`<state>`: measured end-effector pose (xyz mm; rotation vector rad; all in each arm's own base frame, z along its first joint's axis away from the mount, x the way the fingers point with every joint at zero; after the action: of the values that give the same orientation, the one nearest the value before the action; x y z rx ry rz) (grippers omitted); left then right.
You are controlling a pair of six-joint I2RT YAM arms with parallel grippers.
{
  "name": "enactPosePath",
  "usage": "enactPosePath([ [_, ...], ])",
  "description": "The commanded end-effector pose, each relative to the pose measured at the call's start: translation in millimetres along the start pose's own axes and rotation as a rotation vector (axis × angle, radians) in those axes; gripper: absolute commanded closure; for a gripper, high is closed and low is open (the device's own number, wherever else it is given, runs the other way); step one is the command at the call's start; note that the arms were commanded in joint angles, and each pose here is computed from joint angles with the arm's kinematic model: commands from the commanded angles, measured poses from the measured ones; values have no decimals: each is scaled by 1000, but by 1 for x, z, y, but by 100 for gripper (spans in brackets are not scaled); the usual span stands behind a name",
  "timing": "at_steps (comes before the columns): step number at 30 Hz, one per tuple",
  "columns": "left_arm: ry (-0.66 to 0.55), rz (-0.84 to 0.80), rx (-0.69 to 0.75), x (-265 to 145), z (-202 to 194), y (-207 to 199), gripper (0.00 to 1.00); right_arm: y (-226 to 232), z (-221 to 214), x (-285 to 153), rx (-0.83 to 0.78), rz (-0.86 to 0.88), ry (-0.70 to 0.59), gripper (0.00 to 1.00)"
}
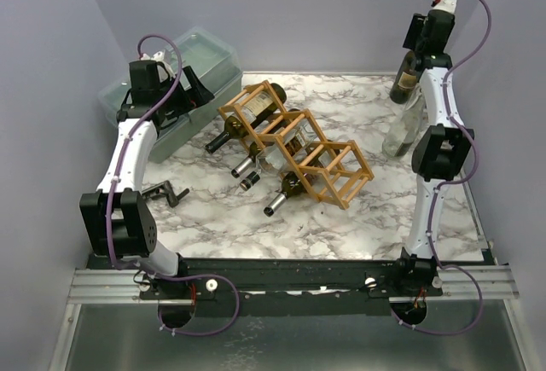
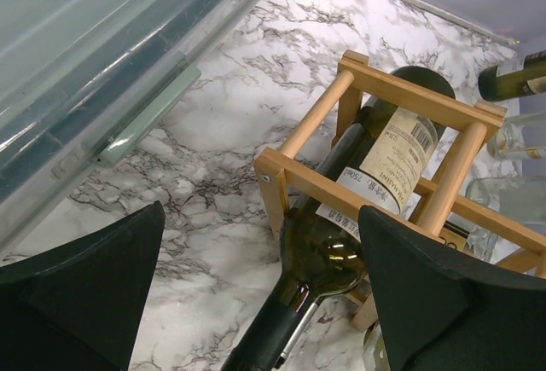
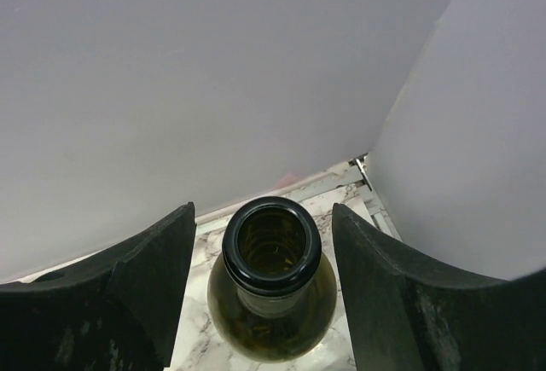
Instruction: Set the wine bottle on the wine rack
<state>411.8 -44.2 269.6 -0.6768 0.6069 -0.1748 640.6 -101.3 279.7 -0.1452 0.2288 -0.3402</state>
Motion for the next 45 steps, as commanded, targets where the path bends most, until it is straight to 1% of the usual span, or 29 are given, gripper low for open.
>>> enactPosePath([
  [1, 16, -16, 17, 3, 4, -4, 3, -10, 10, 10, 6, -56, -61, 33],
  [2, 21, -15, 14, 4, 3, -3, 3, -11, 9, 11, -26, -59, -63, 34],
  [6, 30, -14, 13, 6, 2, -2, 3, -12, 7, 15, -35, -71, -71, 36],
  [9, 35, -14, 13, 7, 2, -1, 3, -12, 6, 17, -42, -72, -76, 40],
  [18, 41, -7, 14, 8, 0, 1, 2, -11, 7, 19, -29, -73, -91, 64],
  [22, 38, -10, 15, 7, 1, 0, 2, -9, 14, 17, -26, -62, -109, 80],
  [24, 42, -9, 12, 8, 0, 1, 2, -5, 25, 12, -22, -58, -136, 85],
  [26, 43, -9, 11, 9, -1, 1, 2, 0, 44, 4, 4, -32, -175, 90],
  [28, 42, -6, 10, 9, 0, 1, 2, 4, 65, -7, 21, -30, -223, 98],
  [29, 41, -5, 10, 8, 0, 2, 2, 9, 77, -14, 30, -26, -252, 99],
  [33, 30, -2, 17, 6, 1, 0, 2, 26, 117, -38, 64, 14, -360, 99],
  [35, 24, 0, 22, 5, 1, 0, 1, 34, 134, -50, 111, 42, -395, 99],
  [37, 16, 6, 25, 3, 2, 0, 1, 36, 153, -61, 158, 62, -451, 99],
  [41, 1, 19, 31, 0, 4, 1, 1, 32, 184, -87, 240, 114, -515, 100],
  [45, -21, 28, 35, -4, 6, 0, 1, 34, 214, -128, 311, 250, -560, 100],
])
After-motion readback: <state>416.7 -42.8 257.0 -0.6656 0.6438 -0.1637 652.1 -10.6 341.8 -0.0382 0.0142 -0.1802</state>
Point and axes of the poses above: each gripper's point midway between its finger pads, its own x axis out along the fingers, its own y axis along the line the jaws close on, z = x × y, the point moved 4 cm from there along -x, back along the fingers, and after that the axes turned 9 degrees about -x, right-handed, at the moved point
